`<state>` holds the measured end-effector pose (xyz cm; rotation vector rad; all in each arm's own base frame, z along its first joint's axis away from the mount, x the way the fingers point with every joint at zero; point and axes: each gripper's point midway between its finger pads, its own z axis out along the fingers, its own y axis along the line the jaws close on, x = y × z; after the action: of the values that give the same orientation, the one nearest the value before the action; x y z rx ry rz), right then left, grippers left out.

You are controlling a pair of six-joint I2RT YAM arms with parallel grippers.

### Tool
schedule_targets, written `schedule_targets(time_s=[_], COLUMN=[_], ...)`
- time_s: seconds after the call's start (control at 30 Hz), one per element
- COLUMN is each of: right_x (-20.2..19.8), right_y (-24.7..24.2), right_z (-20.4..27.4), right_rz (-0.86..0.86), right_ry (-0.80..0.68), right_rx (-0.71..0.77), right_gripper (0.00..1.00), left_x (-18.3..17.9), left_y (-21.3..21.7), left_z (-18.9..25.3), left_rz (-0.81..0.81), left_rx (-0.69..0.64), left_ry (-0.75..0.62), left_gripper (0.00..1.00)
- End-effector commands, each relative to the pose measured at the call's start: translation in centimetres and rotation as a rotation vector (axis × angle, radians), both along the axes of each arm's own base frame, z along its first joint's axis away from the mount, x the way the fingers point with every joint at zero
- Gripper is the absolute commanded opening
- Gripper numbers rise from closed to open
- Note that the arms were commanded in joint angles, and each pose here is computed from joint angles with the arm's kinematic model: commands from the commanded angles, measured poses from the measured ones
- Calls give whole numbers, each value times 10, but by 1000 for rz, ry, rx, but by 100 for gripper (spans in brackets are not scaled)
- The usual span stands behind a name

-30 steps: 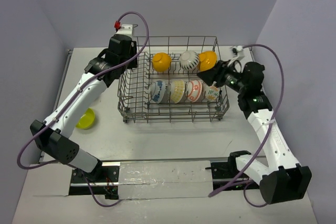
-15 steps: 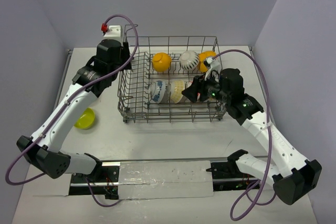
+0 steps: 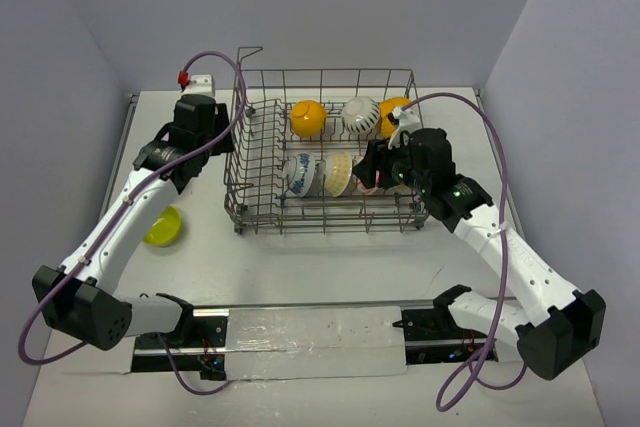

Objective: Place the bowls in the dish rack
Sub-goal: Move the dish rack to the center of the board.

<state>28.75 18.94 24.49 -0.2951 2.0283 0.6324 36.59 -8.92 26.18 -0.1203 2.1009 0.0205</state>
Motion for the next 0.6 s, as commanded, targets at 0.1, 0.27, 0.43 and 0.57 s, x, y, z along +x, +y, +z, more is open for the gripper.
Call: schedule_targets(time_s=[0.1, 0.27, 0.43, 0.57], right_x=[22, 28, 33, 46], right_y=[-10, -4, 6, -2], right_z=[16, 11, 14, 8], right_rz=[-121, -121, -94, -167], right_ry=[-39, -18, -15, 0], right_rx=[-5, 34, 68, 56], right_gripper=[63, 64, 64, 64], left_x=[5, 5, 4, 5], left_y=[-15, -18, -5, -11], left_z=[2, -10, -10, -9], left_rz=[-49, -63, -18, -54], left_rx=[-83, -84, -57, -97], left_ry=[-27, -5, -19, -25], left_gripper=[58, 58, 59, 59])
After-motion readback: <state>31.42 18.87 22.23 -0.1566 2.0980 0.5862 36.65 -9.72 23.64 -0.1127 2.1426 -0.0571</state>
